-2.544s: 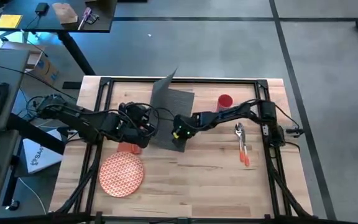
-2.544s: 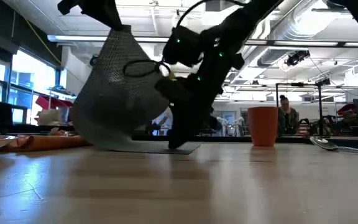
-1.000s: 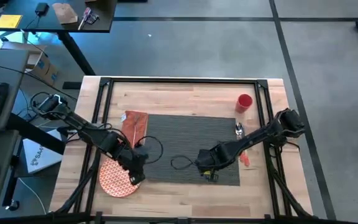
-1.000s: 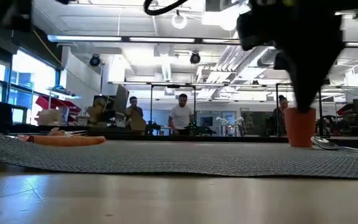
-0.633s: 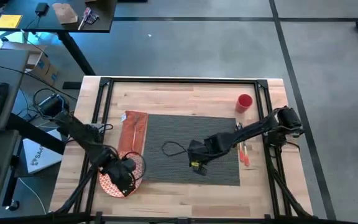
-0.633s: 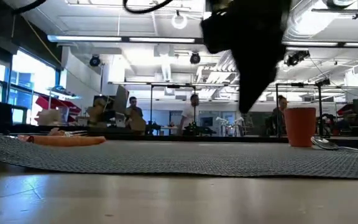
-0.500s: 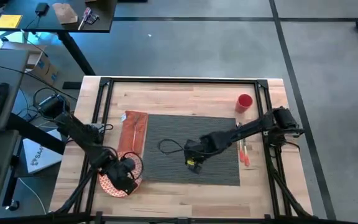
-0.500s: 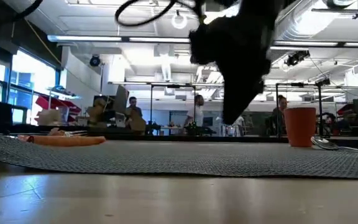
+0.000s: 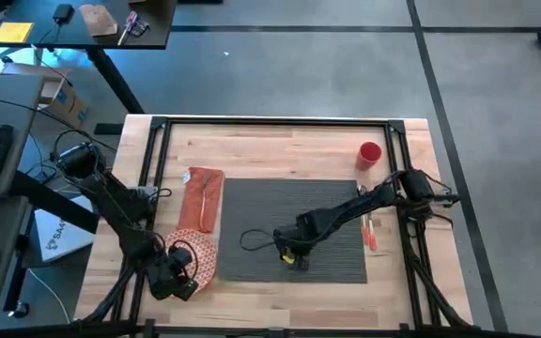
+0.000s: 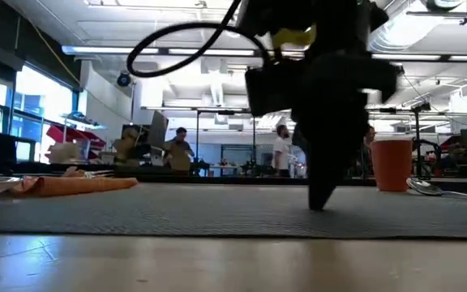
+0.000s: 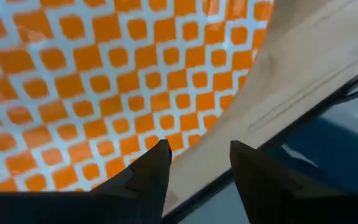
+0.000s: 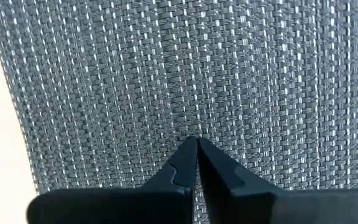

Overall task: Set table place
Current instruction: Prepare the table mat, then put the orange plate on the table mat

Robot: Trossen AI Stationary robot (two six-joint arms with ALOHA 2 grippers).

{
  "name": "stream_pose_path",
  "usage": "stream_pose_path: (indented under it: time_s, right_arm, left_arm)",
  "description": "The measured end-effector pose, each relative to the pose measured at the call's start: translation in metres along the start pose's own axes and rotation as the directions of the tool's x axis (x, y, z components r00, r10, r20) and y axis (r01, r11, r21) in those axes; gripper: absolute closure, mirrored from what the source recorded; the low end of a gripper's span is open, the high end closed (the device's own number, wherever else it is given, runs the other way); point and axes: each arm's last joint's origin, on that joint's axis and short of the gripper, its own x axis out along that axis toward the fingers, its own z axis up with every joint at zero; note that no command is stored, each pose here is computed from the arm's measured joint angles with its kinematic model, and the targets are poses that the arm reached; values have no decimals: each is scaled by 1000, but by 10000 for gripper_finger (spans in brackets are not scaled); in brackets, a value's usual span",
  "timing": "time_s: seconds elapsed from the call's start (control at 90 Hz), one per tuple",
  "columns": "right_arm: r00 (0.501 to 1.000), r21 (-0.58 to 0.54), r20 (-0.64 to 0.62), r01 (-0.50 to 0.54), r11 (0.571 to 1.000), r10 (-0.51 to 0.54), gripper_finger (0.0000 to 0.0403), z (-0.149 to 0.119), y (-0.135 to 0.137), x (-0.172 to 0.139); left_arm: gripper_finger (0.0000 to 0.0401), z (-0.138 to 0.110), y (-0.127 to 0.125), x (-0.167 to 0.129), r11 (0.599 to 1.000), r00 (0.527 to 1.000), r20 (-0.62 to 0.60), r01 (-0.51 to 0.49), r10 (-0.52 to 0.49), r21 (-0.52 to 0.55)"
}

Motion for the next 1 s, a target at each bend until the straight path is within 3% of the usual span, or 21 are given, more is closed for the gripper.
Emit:
stream_pose_path:
  time_s: [0.156, 0.333, 0.456, 0.556, 0.7, 0.822, 1.0]
  right_arm:
    - [998, -18, 24, 56, 998, -56, 403, -1, 2, -1]
    - [999, 108, 45, 14, 994, -19, 403, 8, 3, -12]
    - [984, 227, 152, -123, 966, 89, 403, 29, 10, -36]
    - [932, 256, 301, -284, 924, 203, 402, 50, 15, -46]
    - [796, 267, 534, -479, 836, 285, 385, 82, 5, -52]
    - [738, 311, 611, -557, 770, 287, 336, 101, -13, -28]
    - [691, 326, 662, -615, 718, 291, 249, 132, -23, 1]
  left_arm:
    - [250, -7, -13, -8, 997, 998, 14, 59, -59, -55]
    - [250, -15, -31, -22, 994, 996, 12, 88, -88, -66]
    - [250, -22, -39, -32, 991, 996, 6, 87, -87, -97]
    - [250, -25, -37, -33, 992, 998, 0, 70, -70, -109]
    - [250, -33, -38, -33, 991, 993, -54, 104, -108, -78]
    - [250, -39, -45, -36, 981, 978, -99, 190, -185, 40]
    - [250, -44, -55, -46, 932, 939, -164, 328, -303, 155]
